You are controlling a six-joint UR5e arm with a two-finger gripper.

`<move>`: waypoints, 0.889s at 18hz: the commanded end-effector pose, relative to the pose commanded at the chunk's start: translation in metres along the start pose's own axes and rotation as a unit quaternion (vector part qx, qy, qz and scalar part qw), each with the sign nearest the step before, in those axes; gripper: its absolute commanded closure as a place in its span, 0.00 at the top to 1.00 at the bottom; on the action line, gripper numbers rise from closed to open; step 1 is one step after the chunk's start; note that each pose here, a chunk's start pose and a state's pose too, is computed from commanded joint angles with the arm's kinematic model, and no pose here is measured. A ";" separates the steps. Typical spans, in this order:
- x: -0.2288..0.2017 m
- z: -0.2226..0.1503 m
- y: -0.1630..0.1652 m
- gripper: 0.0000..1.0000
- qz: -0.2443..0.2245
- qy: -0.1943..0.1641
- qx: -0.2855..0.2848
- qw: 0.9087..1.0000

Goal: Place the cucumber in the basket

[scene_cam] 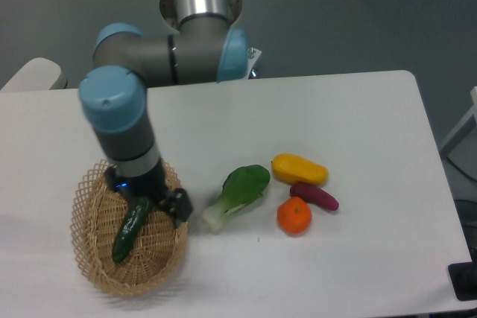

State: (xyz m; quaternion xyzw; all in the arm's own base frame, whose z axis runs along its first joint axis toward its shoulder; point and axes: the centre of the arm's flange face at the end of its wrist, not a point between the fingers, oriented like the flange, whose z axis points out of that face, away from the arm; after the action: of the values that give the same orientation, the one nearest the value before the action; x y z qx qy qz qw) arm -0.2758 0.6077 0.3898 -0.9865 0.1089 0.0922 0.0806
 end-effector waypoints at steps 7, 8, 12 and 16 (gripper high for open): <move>-0.054 -0.009 0.050 1.00 0.134 -0.012 -0.010 0.991; -0.062 -0.011 0.060 1.00 0.154 -0.007 -0.017 0.988; -0.082 -0.021 0.084 1.00 0.213 -0.004 -0.024 0.977; -0.092 -0.023 0.095 1.00 0.281 0.004 -0.032 0.959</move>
State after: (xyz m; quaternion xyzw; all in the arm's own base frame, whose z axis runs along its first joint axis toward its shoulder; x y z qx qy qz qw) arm -0.3819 0.5300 0.4176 -0.9184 0.3796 0.1103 0.0195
